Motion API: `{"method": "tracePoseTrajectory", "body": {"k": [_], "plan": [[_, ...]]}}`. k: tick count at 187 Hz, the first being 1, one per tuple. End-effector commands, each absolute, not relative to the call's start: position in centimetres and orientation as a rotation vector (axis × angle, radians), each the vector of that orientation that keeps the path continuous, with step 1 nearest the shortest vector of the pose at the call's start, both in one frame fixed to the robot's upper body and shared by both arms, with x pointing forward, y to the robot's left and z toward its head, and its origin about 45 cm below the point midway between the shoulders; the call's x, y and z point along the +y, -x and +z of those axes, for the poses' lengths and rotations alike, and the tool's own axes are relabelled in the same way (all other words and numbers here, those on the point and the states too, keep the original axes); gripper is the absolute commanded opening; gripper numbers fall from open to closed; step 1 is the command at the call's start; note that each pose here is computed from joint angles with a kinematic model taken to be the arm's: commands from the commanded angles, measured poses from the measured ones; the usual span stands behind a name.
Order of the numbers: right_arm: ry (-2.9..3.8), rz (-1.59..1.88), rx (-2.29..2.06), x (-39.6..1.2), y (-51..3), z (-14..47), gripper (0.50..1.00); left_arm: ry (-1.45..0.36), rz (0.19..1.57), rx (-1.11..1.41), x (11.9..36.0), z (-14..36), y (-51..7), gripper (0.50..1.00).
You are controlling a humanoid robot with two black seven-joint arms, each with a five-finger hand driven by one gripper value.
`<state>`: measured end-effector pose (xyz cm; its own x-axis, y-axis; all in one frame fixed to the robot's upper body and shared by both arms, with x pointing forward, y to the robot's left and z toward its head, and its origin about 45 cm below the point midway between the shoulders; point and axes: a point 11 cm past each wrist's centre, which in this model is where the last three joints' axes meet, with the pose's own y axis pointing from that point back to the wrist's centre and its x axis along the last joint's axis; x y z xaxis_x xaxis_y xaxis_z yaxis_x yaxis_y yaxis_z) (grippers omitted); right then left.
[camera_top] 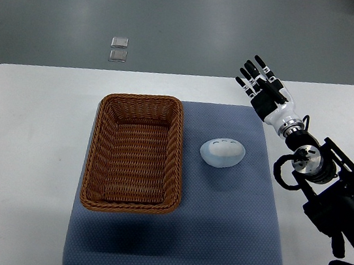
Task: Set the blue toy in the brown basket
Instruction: 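Move the right hand down over the white egg-shaped toy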
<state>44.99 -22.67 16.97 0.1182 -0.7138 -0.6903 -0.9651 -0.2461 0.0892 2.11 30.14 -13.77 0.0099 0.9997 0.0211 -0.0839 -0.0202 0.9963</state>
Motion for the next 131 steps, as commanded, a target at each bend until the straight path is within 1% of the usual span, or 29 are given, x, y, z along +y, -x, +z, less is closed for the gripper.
{"method": "tracePoseTrajectory", "body": {"k": [1, 47, 62, 73, 91, 110, 131], "plan": [[2.022, 0.896, 1.630, -22.7, -45.0, 17.0, 0.903, -1.167, 1.257, 1.129, 30.2, -13.8, -2.2, 1.000], [2.066, 0.881, 1.605, -22.0, -45.0, 17.3, 0.903, -1.166, 1.261, 1.130, 30.2, -13.8, -2.2, 1.000], [2.141, 0.843, 1.597, -21.6, -45.1, 17.7, 0.903, -1.166, 1.259, 1.132, 30.2, -13.8, -2.1, 1.000], [2.238, 0.780, 1.557, -20.5, -45.3, 18.9, 0.903, -1.166, 1.259, 1.132, 30.2, -13.8, -2.1, 1.000], [2.494, 0.561, 1.534, -20.2, -45.5, 21.0, 0.903, -1.165, 1.260, 1.133, 30.2, -13.8, -2.1, 1.000], [2.876, 0.161, 1.443, -19.1, -45.8, 24.2, 0.903, -1.164, 1.262, 1.134, 30.2, -13.8, -2.1, 1.000], [3.230, -0.220, 1.363, -19.8, -46.3, 26.4, 0.903, -1.165, 1.260, 1.133, 30.2, -13.8, -2.1, 1.000]]}}
